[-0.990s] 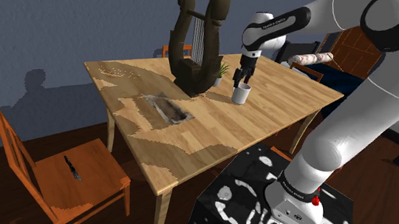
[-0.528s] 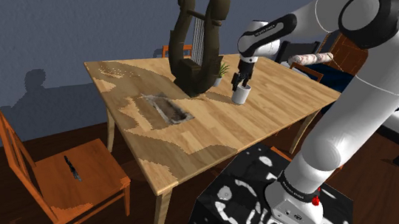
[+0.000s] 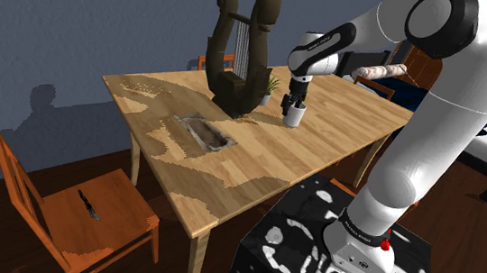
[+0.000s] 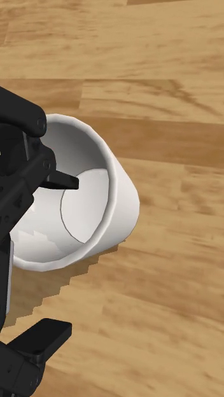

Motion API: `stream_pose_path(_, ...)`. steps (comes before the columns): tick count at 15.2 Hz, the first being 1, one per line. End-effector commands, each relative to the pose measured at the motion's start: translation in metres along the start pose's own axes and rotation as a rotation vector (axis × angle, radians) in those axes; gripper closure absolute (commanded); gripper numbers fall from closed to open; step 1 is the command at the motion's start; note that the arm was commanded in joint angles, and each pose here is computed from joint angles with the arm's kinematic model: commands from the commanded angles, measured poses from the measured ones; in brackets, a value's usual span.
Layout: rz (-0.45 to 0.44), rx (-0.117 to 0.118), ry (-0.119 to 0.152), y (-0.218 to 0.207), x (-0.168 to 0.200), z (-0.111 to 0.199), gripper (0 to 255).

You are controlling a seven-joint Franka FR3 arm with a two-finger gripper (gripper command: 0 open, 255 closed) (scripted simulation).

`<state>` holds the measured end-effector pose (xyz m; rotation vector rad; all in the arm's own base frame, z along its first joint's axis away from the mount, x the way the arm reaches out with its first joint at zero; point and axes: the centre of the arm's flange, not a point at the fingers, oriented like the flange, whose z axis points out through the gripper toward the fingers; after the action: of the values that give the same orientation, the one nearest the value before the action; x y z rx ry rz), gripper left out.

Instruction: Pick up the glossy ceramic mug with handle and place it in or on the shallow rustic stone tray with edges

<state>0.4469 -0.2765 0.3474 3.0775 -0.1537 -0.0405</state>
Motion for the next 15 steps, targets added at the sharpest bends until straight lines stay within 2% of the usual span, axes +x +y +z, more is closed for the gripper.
stream_pose_path(1, 0.0, 0.0, 0.0, 0.0, 0.0, 0.0, 0)
stream_pose_path(3, 0.0, 0.0, 0.0, 0.0, 0.0, 0.0, 0)
stream_pose_path(4, 0.0, 0.0, 0.0, 0.0, 0.0, 0.0, 255)
stream_pose_path(13, 0.0, 0.0, 0.0, 0.0, 0.0, 0.0, 255)
stream_pose_path(15, 0.0, 0.0, 0.0, 0.001, 0.0, -0.01, 255)
